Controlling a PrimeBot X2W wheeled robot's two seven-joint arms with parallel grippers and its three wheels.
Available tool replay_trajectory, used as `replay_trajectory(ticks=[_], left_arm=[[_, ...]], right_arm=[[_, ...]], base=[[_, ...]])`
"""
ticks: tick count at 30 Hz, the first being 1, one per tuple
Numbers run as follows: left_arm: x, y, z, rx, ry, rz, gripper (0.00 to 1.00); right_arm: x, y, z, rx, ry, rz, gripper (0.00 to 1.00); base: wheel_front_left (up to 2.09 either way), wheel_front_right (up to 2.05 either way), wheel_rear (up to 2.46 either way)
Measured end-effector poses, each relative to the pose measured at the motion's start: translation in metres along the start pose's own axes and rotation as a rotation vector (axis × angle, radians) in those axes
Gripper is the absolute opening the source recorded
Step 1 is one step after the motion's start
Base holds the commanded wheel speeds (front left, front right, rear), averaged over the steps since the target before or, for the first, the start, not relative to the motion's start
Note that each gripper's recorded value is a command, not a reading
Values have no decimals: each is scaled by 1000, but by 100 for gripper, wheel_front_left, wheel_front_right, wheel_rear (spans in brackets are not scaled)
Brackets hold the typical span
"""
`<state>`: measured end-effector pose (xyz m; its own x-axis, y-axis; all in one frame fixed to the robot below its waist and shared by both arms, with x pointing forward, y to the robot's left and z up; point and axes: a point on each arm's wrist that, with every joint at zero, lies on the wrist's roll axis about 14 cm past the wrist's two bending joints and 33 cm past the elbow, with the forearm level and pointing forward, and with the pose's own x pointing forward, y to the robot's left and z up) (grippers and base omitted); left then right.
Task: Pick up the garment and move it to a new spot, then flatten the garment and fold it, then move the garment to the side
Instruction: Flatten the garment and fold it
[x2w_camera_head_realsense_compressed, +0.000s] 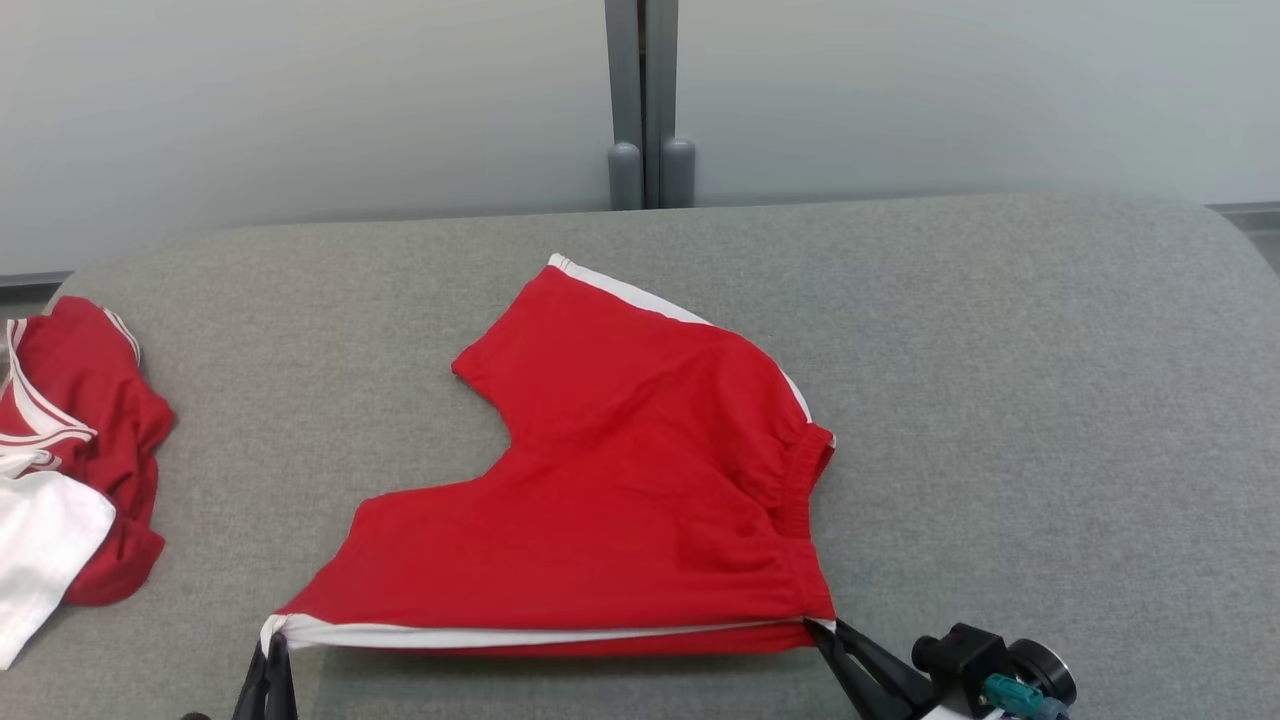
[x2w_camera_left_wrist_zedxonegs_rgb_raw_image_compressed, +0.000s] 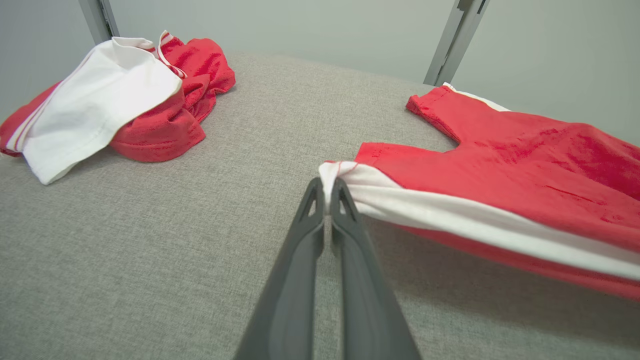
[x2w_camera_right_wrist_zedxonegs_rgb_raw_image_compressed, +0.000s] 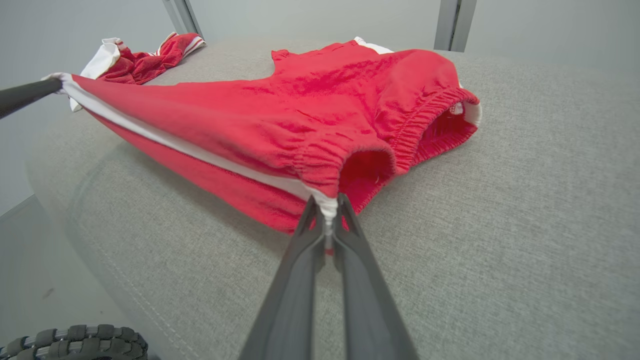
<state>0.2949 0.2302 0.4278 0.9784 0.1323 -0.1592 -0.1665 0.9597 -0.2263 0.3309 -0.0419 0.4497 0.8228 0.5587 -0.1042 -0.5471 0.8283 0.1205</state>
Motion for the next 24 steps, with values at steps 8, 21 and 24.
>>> replay_trajectory(ticks=[8,21,24], left_arm=[[56,-45,46,45,-116,-144,0],[178,-108,76,226,-155,-375,0],[200,-119,63,260,-121,-417,0]], right_arm=[[26,-17,23,79,-73,-34,0],[91,-57,43,279,-167,-110,0],[100,-68,38,331,-169,-132,0]], base=[[0,0,0],[0,0,0],[0,0,0]])
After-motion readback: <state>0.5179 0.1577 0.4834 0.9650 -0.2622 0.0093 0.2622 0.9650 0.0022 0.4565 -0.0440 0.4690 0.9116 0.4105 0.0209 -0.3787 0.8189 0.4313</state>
